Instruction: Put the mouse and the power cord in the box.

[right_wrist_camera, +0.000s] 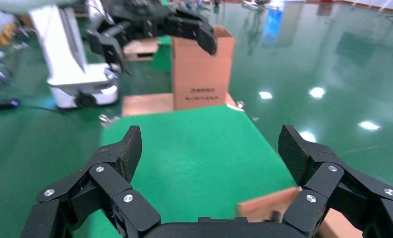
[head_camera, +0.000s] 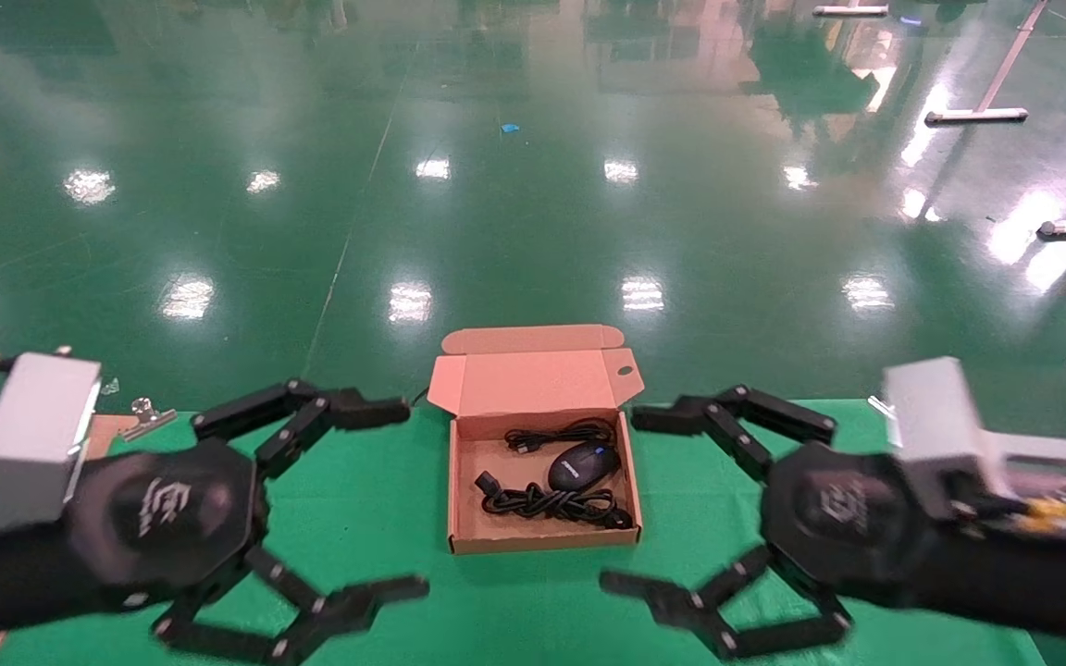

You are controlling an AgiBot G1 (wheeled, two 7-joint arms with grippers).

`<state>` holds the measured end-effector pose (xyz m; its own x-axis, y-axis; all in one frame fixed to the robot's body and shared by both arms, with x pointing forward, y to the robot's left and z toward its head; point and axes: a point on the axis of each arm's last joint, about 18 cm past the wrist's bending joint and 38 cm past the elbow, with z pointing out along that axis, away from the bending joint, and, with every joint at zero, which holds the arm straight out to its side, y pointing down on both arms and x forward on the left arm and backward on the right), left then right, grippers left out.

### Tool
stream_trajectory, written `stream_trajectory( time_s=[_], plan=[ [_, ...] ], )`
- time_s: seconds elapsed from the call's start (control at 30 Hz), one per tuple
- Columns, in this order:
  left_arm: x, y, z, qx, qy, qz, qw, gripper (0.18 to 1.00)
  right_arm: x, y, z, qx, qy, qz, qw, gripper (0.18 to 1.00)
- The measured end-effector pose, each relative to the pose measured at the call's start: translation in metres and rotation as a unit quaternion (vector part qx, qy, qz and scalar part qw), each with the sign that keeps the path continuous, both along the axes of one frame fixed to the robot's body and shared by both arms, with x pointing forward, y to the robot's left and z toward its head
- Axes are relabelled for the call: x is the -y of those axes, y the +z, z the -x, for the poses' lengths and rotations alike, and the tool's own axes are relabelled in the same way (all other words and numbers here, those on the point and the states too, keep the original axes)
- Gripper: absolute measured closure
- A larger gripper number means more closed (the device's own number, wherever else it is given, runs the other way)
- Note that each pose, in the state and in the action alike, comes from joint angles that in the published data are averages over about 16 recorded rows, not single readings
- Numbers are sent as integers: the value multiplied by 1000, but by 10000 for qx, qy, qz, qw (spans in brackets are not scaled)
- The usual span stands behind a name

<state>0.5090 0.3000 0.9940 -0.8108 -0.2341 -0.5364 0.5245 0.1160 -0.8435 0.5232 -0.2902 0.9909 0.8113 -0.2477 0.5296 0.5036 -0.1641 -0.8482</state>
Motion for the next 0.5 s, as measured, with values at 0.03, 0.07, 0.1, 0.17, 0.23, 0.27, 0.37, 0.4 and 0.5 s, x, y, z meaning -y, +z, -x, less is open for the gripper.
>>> stream_trajectory(
  time_s=[0.03, 0.07, 0.1, 0.17, 0.23, 0.27, 0.37, 0.4, 0.5],
  plan=[
    [0, 0, 4, -46, -34, -10, 10000, 183, 2, 0, 6, -35, 53, -14, 10000, 178],
    [0, 0, 8, -87, -64, -20, 9999, 183, 3, 0, 11, -67, 101, -25, 9999, 178],
    [0, 0, 12, -130, -96, -33, 9999, 183, 5, 0, 16, -101, 153, -35, 9998, 178],
    [0, -1, 19, -205, -156, -63, 9996, 183, 7, 1, 27, -159, 252, -46, 9995, 178],
    [0, -1, 26, -267, -205, -93, 9994, 183, 9, 1, 36, -207, 338, -50, 9992, 178],
    [0, -1, 28, -293, -225, -107, 9993, 183, 10, 1, 40, -228, 374, -50, 9990, 178],
    [0, -2, 35, -352, -270, -140, 9989, 183, 12, 1, 49, -276, 460, -47, 9985, 178],
    [0, -2, 36, -366, -281, -148, 9988, 183, 12, 1, 51, -286, 481, -46, 9984, 178],
    [1, -2, 39, -386, -301, -163, 9987, 183, 13, 2, 54, -303, 516, -43, 9982, 178]
  ],
)
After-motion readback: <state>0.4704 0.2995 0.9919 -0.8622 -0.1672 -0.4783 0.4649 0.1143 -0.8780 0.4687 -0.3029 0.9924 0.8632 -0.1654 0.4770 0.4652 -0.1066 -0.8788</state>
